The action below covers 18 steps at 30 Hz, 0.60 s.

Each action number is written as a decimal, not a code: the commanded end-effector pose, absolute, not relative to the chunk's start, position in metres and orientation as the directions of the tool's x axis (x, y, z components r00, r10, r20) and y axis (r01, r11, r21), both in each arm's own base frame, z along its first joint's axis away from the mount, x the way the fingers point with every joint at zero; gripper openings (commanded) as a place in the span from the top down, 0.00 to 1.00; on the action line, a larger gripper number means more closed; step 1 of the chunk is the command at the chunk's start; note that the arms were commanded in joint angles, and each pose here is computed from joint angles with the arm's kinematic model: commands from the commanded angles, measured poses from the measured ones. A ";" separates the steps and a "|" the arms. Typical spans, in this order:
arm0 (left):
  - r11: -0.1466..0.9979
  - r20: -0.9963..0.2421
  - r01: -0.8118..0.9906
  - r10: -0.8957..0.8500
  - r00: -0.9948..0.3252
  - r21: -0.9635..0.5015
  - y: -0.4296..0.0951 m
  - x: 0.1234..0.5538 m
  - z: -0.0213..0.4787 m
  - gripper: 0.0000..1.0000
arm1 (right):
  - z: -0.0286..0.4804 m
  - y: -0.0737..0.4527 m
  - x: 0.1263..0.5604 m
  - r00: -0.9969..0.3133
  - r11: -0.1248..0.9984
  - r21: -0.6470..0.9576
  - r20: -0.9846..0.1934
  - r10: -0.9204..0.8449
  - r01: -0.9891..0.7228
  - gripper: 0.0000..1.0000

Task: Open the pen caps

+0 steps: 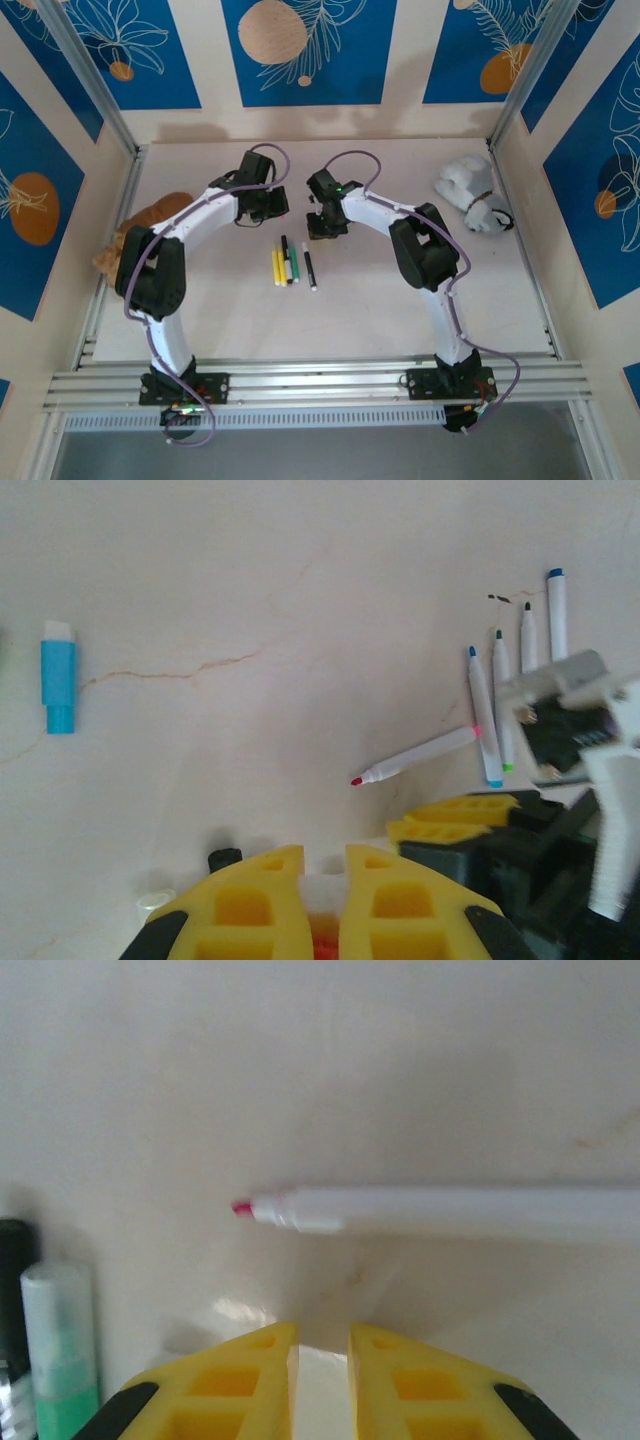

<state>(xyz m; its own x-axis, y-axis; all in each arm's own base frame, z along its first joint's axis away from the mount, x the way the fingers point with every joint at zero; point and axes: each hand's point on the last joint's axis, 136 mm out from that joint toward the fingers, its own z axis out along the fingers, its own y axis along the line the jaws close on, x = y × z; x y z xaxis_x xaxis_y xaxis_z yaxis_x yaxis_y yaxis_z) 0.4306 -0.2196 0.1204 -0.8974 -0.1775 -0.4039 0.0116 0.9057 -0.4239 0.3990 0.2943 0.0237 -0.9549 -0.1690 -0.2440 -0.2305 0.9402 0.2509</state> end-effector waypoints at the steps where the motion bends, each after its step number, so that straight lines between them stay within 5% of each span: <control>1: 0.937 -0.391 0.013 -0.132 -0.911 -0.348 -0.211 0.442 0.104 1.00 | 0.053 0.298 0.401 -0.947 0.916 0.325 -0.290 -0.142 -0.236 0.78; 18: 1.000 -0.227 -0.009 -0.006 -0.974 0.012 -0.172 0.475 0.029 1.00 | 0.088 0.295 0.408 -0.937 0.909 0.342 -0.327 -0.124 -0.240 0.76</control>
<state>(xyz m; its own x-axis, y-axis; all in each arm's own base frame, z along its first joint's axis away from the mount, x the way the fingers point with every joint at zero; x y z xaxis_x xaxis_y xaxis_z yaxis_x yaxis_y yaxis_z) 0.4844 -0.1941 0.0406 -0.9546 -0.0405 -0.2951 -0.0100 0.9945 -0.1043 0.4058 0.2924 0.0737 -0.9374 -0.1257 -0.3248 -0.2334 0.9190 0.3177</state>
